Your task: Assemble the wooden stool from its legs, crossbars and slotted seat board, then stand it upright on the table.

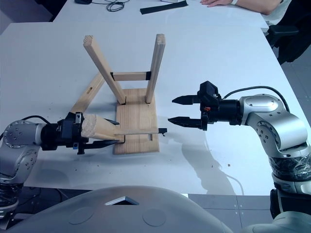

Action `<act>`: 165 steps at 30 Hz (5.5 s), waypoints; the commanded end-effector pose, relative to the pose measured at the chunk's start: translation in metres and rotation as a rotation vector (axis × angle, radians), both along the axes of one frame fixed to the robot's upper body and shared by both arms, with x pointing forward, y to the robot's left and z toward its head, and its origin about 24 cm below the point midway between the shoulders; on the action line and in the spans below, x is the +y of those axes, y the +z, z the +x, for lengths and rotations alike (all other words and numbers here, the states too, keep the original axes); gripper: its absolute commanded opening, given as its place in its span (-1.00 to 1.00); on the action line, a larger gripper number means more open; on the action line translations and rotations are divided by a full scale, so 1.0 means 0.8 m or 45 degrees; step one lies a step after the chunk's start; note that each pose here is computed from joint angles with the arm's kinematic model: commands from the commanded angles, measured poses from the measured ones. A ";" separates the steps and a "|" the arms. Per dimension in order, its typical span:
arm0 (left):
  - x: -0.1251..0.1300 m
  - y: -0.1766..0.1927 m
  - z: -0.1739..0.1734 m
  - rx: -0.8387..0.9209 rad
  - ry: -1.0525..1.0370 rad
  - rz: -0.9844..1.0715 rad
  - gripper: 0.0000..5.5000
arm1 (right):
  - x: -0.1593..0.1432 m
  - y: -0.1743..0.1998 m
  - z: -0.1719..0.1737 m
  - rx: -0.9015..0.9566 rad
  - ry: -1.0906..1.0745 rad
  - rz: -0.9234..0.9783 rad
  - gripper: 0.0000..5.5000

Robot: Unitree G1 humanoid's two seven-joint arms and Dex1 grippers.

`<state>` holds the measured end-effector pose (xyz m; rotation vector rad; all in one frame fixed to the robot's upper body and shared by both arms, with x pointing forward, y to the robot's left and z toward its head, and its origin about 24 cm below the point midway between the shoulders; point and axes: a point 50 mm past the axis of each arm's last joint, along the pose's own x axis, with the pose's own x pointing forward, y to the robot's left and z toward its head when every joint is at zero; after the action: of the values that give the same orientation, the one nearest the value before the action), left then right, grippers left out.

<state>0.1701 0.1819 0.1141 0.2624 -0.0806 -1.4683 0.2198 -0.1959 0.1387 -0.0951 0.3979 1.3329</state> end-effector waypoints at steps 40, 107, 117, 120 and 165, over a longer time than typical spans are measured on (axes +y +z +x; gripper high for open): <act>0.029 -0.032 0.030 0.404 0.034 0.228 -0.25 | 0.008 -0.013 -0.013 -0.019 -0.076 0.016 0.30; 0.126 -0.081 0.094 0.720 1.447 0.337 0.52 | -0.012 -0.038 -0.029 -0.064 -0.316 -0.050 0.30; 0.113 -0.067 0.104 0.729 1.270 0.292 0.52 | -0.011 -0.040 -0.029 -0.069 -0.318 -0.052 0.30; 0.115 -0.068 0.108 0.717 1.285 0.315 0.52 | -0.011 -0.042 -0.029 -0.069 -0.324 -0.051 0.30; 0.134 0.164 0.070 0.186 0.720 -0.595 -0.27 | -0.080 0.025 0.036 -0.209 -0.614 0.193 0.30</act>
<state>0.2300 0.3059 0.2007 -0.2085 -0.0633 -0.6762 0.2389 -0.2604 0.1321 -0.0542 0.2565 0.8320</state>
